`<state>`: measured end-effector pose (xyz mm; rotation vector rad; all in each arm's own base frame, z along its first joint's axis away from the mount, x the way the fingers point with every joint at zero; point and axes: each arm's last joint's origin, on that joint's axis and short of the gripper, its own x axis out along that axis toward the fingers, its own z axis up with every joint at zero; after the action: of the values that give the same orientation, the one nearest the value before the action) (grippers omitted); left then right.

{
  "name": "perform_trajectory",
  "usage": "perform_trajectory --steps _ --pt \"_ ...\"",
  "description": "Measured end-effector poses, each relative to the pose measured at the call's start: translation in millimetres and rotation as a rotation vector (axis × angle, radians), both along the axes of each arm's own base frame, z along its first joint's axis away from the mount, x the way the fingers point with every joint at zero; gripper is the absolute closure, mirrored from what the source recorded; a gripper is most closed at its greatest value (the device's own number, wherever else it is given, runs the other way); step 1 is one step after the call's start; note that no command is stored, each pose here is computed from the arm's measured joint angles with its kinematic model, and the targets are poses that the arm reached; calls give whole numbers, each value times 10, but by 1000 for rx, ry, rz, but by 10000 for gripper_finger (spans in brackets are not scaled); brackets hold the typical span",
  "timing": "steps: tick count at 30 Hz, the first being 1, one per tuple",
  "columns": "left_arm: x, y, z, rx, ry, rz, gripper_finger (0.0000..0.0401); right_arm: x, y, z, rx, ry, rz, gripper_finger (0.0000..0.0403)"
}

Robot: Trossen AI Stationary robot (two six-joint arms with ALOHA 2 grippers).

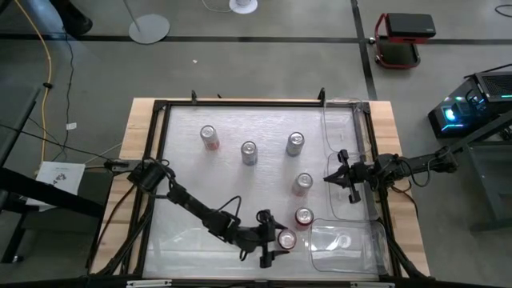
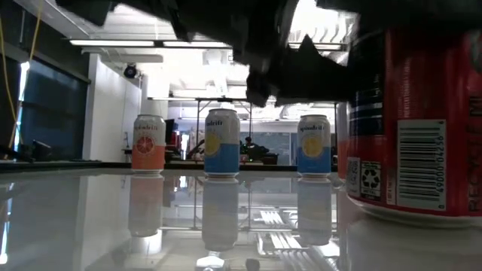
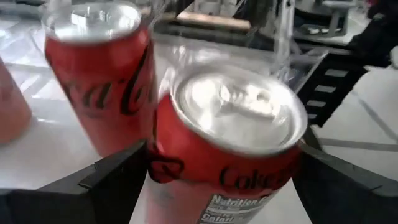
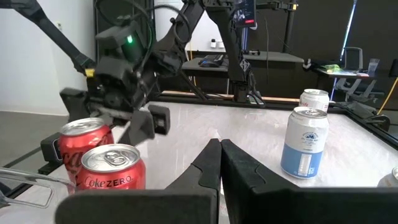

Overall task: Sort soda cans
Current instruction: Put the left red-black soda can into the bottom transparent bin

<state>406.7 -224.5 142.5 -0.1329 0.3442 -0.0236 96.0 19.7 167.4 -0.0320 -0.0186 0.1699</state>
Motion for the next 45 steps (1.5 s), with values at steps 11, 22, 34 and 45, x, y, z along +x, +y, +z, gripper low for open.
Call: perform_trajectory --steps 11,22,34,45 --pt "-189 -12 587 82 -43 9 44 0 0 0 0 0 0 402" --pt "-759 316 641 61 -6 289 45 -3 -7 75 119 -58 -17 402" --pt "-1042 534 400 33 -50 445 45 -3 82 778 139 -427 164 402" --pt "-1083 488 365 51 -29 428 46 984 536 1252 -102 103 268 363"
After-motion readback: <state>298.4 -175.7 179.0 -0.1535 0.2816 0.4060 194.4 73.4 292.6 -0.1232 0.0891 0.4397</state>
